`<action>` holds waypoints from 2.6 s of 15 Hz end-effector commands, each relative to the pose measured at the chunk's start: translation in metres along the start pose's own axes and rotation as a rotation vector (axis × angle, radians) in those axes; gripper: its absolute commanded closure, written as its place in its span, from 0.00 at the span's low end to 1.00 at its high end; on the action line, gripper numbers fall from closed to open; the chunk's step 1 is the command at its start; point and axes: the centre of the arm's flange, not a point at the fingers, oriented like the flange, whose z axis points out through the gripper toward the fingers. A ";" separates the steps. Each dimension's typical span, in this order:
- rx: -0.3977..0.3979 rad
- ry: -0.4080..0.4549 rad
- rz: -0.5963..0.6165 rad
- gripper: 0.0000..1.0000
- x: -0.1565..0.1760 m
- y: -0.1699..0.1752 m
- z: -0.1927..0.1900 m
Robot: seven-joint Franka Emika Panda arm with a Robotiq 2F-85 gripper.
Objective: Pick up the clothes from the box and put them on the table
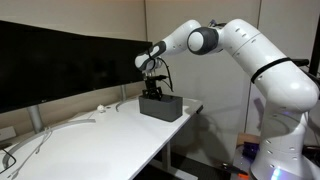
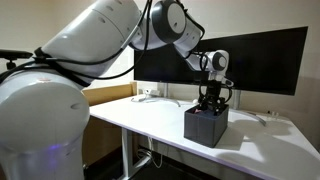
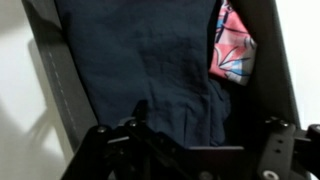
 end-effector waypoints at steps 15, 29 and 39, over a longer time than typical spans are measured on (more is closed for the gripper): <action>0.189 -0.111 0.107 0.00 0.030 0.034 0.025; 0.034 -0.074 0.117 0.88 0.033 0.014 0.026; 0.053 0.023 0.091 0.88 0.016 0.002 -0.006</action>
